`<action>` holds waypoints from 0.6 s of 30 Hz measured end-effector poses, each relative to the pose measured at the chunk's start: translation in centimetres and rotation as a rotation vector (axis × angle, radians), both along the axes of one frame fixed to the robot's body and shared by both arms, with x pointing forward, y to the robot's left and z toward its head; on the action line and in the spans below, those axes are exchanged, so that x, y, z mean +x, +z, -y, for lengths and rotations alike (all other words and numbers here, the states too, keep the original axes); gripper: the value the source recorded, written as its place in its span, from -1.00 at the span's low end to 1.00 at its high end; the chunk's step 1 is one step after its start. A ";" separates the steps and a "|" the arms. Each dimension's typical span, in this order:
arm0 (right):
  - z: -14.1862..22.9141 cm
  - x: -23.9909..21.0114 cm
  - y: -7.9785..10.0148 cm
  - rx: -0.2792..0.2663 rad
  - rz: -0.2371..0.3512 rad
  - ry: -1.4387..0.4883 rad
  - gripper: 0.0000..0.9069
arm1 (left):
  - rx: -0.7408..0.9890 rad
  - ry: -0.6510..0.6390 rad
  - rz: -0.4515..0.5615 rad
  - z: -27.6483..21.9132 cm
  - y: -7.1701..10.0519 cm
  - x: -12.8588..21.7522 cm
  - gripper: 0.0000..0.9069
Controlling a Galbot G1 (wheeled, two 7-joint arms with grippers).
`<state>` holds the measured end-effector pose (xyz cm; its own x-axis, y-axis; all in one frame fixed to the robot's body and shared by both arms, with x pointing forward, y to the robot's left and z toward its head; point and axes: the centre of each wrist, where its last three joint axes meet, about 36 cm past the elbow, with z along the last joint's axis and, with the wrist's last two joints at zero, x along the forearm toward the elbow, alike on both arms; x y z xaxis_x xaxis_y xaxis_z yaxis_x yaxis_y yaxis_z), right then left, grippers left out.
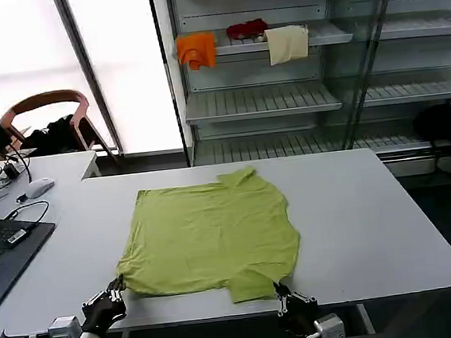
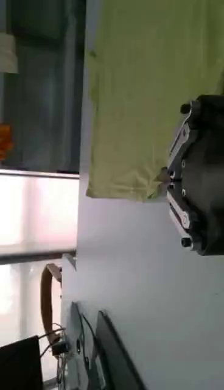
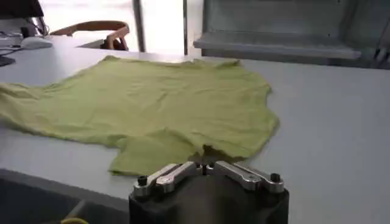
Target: Fold and organize the clothes.
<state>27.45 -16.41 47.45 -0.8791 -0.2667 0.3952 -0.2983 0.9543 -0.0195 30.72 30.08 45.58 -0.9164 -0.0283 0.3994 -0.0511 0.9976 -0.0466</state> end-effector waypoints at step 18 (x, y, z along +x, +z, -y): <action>1.7 7.7 0.7 -0.025 0.104 0.033 -1.00 | -0.025 0.090 0.113 0.7 1.1 6.2 -0.98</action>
<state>35.18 -18.07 48.14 -0.9064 -0.2875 0.3096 -0.3248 0.9428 -0.0755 36.96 29.39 46.67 -0.9497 -0.1033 0.2956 -0.1330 0.9877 -0.0818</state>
